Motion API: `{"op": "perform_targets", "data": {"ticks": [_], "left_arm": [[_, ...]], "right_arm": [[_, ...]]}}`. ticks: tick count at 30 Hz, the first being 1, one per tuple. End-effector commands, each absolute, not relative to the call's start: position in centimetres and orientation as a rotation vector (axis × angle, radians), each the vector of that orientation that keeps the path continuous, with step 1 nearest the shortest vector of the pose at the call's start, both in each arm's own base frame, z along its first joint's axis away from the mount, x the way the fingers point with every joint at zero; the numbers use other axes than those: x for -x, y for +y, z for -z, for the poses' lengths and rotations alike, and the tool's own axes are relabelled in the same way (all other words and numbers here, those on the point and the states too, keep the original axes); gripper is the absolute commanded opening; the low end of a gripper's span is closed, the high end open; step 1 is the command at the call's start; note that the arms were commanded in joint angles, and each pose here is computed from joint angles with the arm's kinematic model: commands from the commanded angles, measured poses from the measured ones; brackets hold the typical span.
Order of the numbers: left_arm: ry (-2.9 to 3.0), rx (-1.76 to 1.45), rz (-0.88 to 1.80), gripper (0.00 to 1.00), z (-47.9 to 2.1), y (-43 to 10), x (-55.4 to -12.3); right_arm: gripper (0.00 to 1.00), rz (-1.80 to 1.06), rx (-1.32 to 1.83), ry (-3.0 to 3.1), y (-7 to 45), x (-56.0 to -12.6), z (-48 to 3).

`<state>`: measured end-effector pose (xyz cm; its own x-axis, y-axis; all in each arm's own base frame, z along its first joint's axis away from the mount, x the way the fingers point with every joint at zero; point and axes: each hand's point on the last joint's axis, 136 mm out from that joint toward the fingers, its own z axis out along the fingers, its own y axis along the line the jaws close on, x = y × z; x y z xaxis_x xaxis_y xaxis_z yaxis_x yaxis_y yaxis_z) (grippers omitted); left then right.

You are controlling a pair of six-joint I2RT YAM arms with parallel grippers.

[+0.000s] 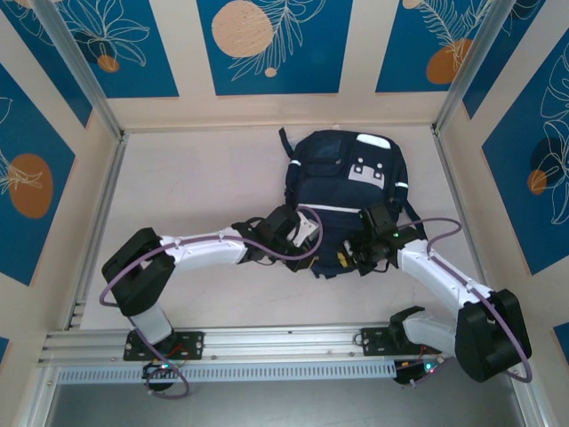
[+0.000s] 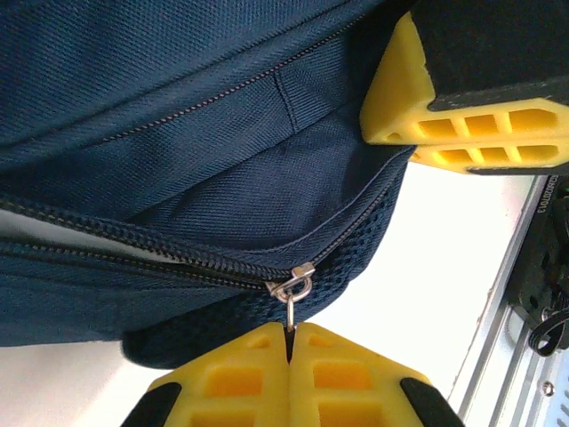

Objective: Pack the student bag
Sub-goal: Zip the student bag at the center of the table.

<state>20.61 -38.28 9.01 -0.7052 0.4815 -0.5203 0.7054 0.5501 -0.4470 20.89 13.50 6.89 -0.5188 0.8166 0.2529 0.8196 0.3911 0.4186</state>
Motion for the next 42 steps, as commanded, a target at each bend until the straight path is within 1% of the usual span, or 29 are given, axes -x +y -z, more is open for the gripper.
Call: {"op": "perform_targets", "data": {"ticks": [1,8,12,15,19,20,21,24,25,27,30,35,39,42], "left_arm": [[2.544,-0.958,0.822,0.0,-7.9,-35.1,-20.9],[2.563,-0.904,0.773,0.0,-7.5,-33.1,-23.2],[2.58,-0.876,0.749,0.0,-7.0,-32.0,-24.0],[2.58,-0.873,0.753,0.0,-7.0,-31.8,-24.1],[2.583,-0.867,0.79,0.0,-7.1,-32.1,-23.9],[2.586,-0.863,0.806,0.0,-7.1,-32.3,-23.7],[2.582,-0.859,0.83,0.0,-7.2,-32.6,-23.6],[2.581,-0.868,0.89,0.0,-7.4,-33.7,-22.9],[2.587,-0.874,0.902,0.0,-7.3,-34.1,-22.7],[2.59,-0.871,0.928,0.0,-7.3,-34.8,-22.3],[2.576,-0.861,0.98,0.0,-7.8,-35.8,-21.9],[2.543,-0.917,1.051,0.0,-8.9,-37.5,-20.6],[2.523,-0.947,1.096,0.0,-9.6,-38.4,-19.8],[2.489,-0.997,1.151,0.0,-10.3,-39.4,-18.8]], "right_arm": [[0.0,0.626,1.507,-2.686,11.1,-18.9,-5.4],[0.0,0.639,1.509,-2.726,9.5,-19.5,-6.0],[0.0,0.546,1.48,-2.788,7.9,-19.7,-6.6],[0.0,0.535,1.487,-2.798,6.8,-20.1,-6.8],[0.0,0.602,1.478,-2.812,6.3,-21.4,-7.3],[0.02,0.6,1.47,-2.817,6.2,-21.7,-7.5],[0.08,0.596,1.453,-2.829,6.1,-22.0,-7.7],[0.34,0.619,1.407,-2.857,6.3,-22.8,-8.8],[0.41,0.638,1.404,-2.857,6.5,-22.9,-9.3],[0.48,0.662,1.433,-2.827,7.0,-22.6,-10.2],[0.5,0.709,1.543,-2.715,7.9,-21.5,-11.3],[0.5,0.775,1.673,-2.507,10.5,-19.3,-11.3],[0.51,0.846,1.664,-2.427,13.5,-19.1,-10.5],[0.54,0.831,1.672,-2.421,14.0,-19.4,-9.7]]}}
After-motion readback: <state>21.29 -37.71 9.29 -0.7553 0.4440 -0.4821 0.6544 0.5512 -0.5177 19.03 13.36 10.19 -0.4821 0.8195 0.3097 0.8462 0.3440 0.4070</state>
